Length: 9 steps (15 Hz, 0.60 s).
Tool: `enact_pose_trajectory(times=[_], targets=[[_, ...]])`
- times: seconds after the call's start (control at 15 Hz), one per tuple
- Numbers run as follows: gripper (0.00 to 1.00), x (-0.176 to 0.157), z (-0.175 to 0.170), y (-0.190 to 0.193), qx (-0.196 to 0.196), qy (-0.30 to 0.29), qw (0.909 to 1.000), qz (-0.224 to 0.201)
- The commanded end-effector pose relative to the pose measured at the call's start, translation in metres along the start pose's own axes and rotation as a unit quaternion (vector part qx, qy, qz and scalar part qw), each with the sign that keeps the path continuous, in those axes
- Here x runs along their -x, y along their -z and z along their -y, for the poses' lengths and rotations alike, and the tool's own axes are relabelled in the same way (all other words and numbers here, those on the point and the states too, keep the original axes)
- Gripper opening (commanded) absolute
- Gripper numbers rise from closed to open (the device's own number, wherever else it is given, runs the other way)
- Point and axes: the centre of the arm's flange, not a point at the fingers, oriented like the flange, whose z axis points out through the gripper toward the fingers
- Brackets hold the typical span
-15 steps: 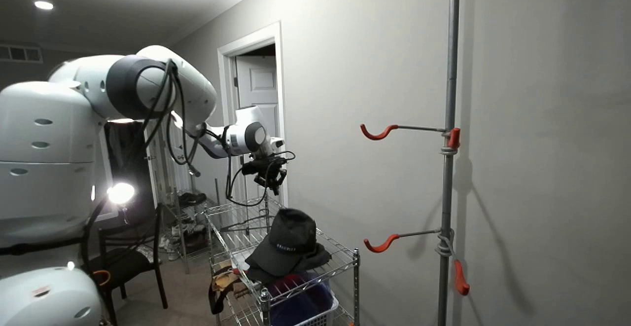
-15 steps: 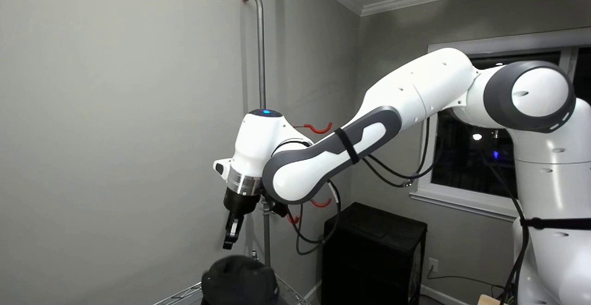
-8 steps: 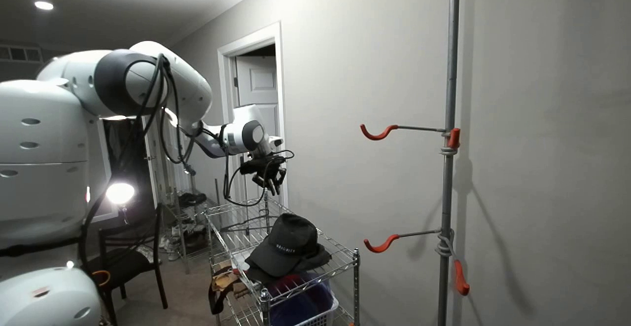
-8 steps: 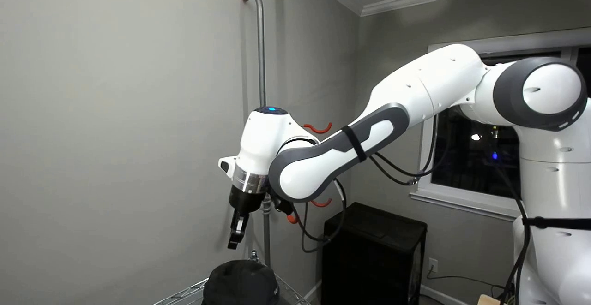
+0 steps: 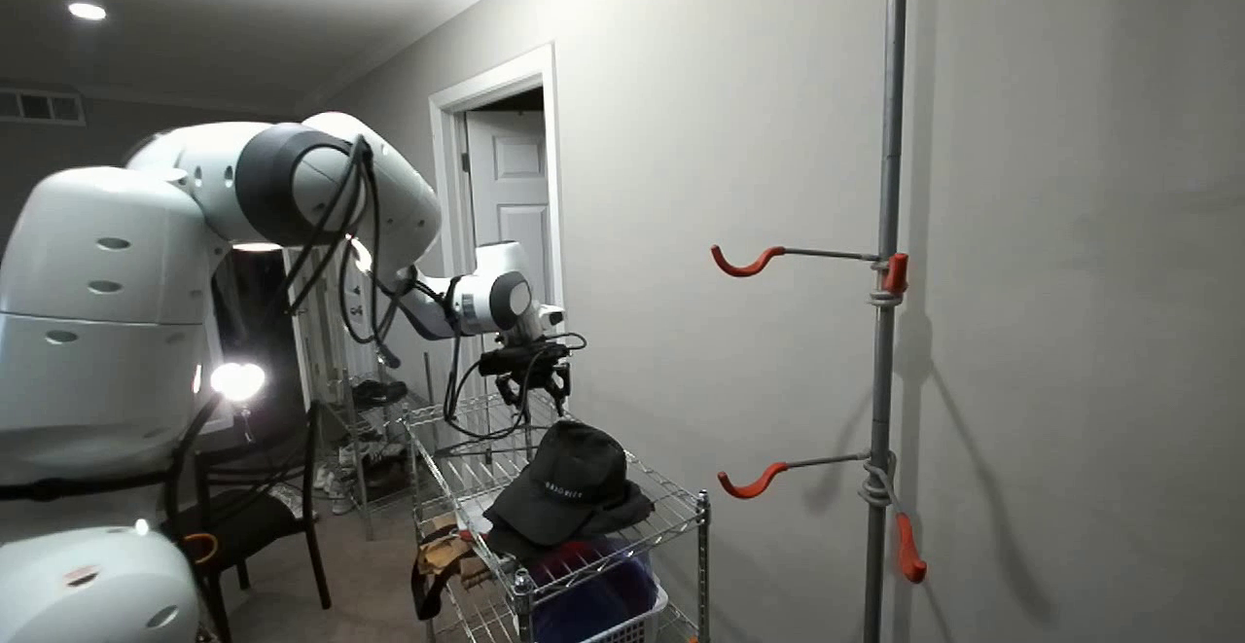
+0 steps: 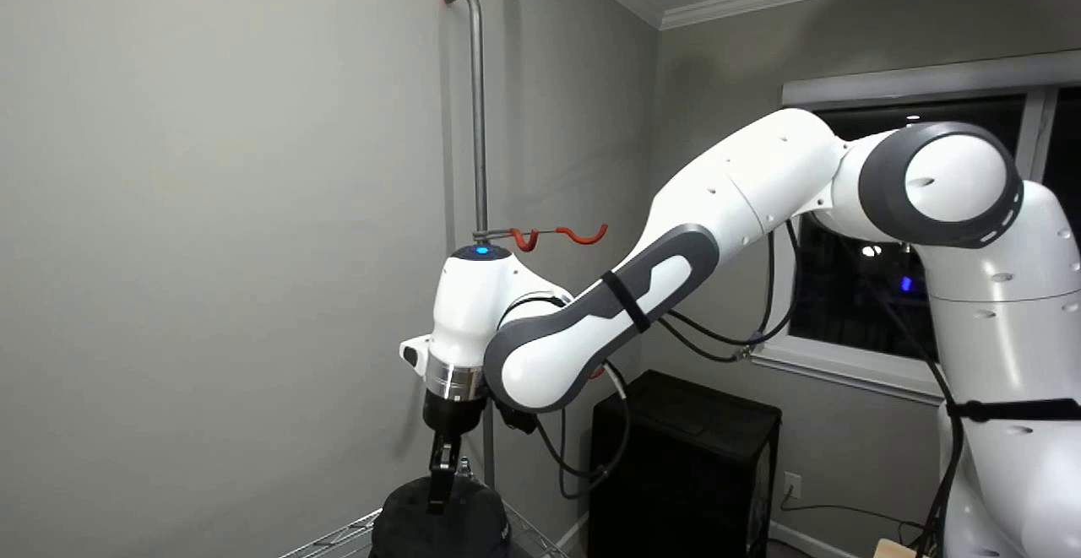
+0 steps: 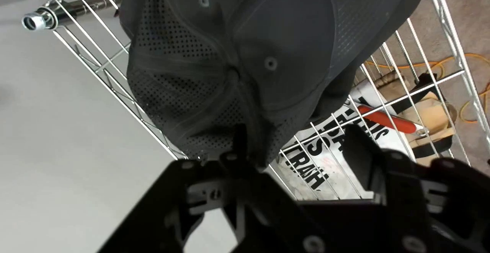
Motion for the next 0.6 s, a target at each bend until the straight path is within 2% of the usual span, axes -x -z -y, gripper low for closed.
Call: enact_pose_trajectory(times=[0.0,0.2,0.33,0.4,0.53], targets=[[0.98,-0.004,-0.004,-0.020,-0.010,0.002,0.9999,-0.004],[1.00,-0.006,-0.004,-0.027,-0.014,0.003,0.9999,-0.007],[0.75,-0.008,-0.005,-0.032,-0.020,0.009,0.9997,-0.008],[0.71,-0.009,-0.005,-0.034,-0.022,0.009,0.9997,-0.009],[0.57,-0.010,-0.004,-0.039,-0.026,0.009,0.9996,-0.008]])
